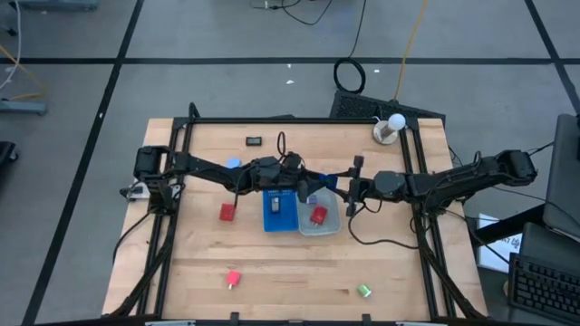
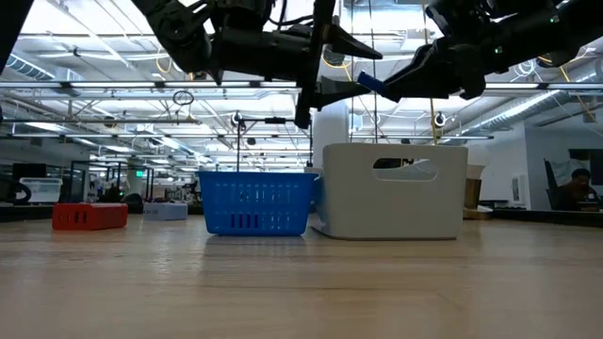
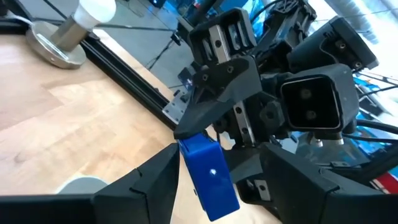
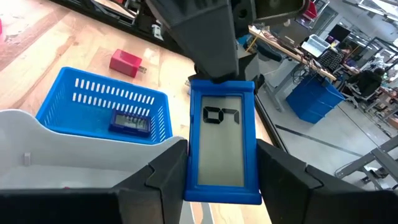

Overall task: Pick & Place Office items
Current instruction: Put the blue digital timer into the blue bin

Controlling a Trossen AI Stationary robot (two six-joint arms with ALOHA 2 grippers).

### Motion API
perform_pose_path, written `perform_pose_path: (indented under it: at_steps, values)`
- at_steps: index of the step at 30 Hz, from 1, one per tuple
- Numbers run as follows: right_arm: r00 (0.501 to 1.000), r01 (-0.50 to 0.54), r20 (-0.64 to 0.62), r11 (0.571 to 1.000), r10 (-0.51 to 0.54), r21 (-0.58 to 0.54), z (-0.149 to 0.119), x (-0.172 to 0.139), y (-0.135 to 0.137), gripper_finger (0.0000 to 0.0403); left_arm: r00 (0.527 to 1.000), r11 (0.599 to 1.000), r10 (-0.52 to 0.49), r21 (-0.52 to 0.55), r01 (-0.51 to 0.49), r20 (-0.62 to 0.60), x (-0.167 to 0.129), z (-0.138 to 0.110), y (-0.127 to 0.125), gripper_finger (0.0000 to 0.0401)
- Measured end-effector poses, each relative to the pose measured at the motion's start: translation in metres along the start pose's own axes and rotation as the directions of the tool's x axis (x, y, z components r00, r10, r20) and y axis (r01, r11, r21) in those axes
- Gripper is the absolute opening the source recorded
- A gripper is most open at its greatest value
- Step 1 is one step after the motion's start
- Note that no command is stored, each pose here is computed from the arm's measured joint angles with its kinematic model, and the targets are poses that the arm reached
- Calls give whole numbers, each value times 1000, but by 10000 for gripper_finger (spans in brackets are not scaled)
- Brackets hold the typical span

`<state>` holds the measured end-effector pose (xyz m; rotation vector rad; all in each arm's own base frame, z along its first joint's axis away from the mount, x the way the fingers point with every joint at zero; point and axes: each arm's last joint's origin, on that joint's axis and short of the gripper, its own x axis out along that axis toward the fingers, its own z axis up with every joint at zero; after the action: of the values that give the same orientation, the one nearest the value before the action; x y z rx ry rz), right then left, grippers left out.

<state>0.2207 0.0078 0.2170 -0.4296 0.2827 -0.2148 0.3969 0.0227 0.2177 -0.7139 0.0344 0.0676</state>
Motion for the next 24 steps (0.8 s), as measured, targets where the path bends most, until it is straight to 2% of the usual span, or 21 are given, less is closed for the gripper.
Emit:
perform_pose_path:
  at_steps: [14, 17, 24]
  values:
    - [1000, 21, -7, 1000, -21, 0, 0, 0, -1, 163, 999, 1000, -10, -17, 10, -45, 0, -2, 1, 222]
    - [1000, 21, -7, 1000, -21, 0, 0, 0, -1, 164, 999, 1000, -6, -18, 5, -45, 0, -2, 2, 202]
    - [1000, 23, -4, 1000, -23, 2, 0, 0, -1, 164, 999, 1000, 4, -14, -5, -40, 0, 1, 5, 122]
